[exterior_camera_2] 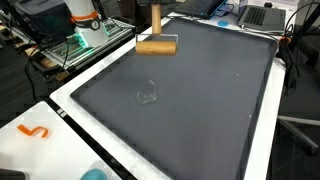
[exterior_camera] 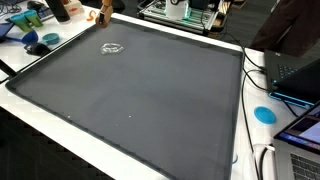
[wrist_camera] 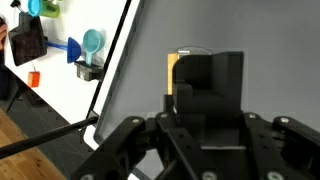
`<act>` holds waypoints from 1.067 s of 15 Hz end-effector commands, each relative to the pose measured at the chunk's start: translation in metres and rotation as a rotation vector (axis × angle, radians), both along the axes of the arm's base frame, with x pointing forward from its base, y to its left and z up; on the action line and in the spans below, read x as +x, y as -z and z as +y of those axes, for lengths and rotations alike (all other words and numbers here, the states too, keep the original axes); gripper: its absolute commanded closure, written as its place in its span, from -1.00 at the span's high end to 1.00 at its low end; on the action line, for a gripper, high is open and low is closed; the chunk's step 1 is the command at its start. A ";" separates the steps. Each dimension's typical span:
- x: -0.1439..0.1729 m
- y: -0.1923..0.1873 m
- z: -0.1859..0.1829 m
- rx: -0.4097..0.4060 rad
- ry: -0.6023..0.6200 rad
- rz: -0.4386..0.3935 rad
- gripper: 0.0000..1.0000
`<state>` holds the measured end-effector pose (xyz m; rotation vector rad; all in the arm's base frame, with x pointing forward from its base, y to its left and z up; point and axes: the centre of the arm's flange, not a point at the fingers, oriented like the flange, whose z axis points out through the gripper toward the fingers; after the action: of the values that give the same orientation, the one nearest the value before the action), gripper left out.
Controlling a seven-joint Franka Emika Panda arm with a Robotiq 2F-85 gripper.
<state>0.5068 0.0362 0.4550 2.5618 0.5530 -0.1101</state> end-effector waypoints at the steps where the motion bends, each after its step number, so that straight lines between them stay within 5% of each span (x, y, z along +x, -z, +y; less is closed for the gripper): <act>1: 0.003 -0.007 0.026 -0.035 -0.051 0.021 -0.52; 16: 0.029 0.042 0.081 -0.039 0.056 0.027 -0.52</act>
<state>0.5303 0.1106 0.4138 2.5506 0.5536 -0.1552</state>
